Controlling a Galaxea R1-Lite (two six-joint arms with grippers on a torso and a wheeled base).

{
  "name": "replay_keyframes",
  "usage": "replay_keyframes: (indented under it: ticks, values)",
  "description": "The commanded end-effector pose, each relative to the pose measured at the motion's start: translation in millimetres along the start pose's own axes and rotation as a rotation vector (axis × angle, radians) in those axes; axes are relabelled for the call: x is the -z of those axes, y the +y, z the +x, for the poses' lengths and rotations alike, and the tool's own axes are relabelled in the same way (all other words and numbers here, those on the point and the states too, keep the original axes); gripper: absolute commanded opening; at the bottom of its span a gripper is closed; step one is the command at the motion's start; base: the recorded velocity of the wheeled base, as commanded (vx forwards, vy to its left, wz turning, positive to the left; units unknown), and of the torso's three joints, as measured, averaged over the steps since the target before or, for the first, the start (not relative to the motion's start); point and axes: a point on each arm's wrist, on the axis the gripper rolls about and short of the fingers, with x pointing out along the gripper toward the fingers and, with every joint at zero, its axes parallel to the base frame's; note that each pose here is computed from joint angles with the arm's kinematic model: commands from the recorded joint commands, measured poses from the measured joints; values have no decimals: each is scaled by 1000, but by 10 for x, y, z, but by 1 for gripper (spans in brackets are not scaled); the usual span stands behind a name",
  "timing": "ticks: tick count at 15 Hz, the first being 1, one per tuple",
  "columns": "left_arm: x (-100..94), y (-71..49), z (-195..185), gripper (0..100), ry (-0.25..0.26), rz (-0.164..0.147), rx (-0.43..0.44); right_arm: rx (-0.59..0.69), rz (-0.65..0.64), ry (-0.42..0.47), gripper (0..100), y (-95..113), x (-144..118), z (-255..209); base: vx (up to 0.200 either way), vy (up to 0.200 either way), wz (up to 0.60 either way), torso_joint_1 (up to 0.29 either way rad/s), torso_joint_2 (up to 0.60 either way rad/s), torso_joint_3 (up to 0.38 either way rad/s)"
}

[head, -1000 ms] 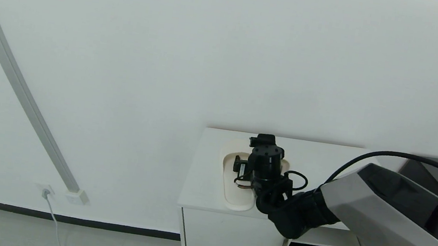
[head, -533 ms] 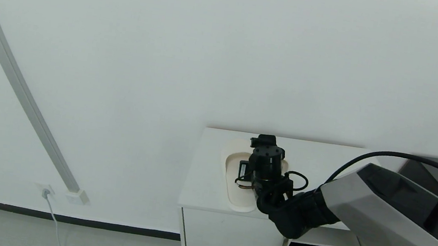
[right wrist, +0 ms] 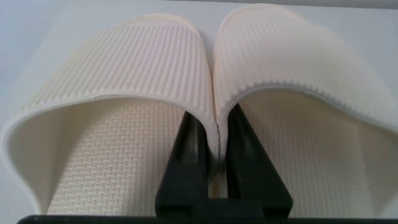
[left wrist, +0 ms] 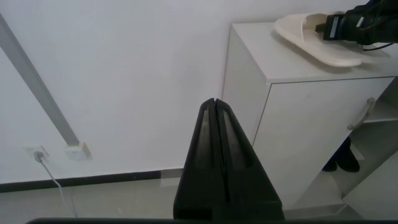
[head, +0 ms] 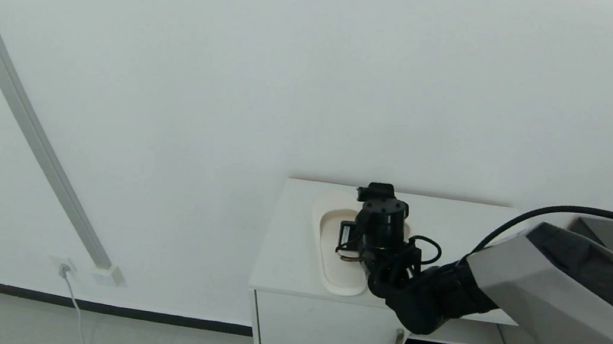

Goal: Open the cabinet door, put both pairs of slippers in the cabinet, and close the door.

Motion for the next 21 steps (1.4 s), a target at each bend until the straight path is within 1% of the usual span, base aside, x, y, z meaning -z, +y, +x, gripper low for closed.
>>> replay_keyframes:
  ticks: [1, 4, 6, 8, 9, 10, 12, 17, 21]
  values:
    - [0, 0, 1, 0, 1, 0, 0, -35, 13, -15, 0, -96, -257, -279, 0, 0, 0, 0, 0, 0]
    - [0, 0, 1, 0, 1, 0, 0, -103, 13, -5, 0, -174, -385, -682, 0, 0, 0, 0, 0, 0]
    - [0, 0, 1, 0, 1, 0, 0, -141, 9, -9, 0, -234, -407, -955, 0, 0, 0, 0, 0, 0]
    - [0, 0, 1, 0, 1, -2, -2, -208, -9, 19, 0, -323, -390, -1268, 0, 0, 0, 0, 0, 0]
    - [-4, 0, 0, 0, 0, -2, 0, -259, -21, 35, 0, -327, -389, -1380, 0, 0, 0, 0, 0, 0]
    - [0, 0, 1, 0, 1, -2, 0, -285, -31, 35, 0, -286, -391, -1446, 0, 0, 0, 0, 0, 0]
    - [0, 0, 1, 0, 1, -2, 0, -298, -36, 38, 0, -247, -378, -1468, 0, 0, 0, 0, 0, 0]
    - [0, 0, 1, 0, 1, -3, 0, -292, -42, 47, 0, -243, -338, -1444, 0, 0, 0, 0, 0, 0]
    - [0, 0, 1, 0, 1, -5, 0, -289, -51, 61, 0, -190, -271, -1373, 0, 0, 0, 0, 0, 0]
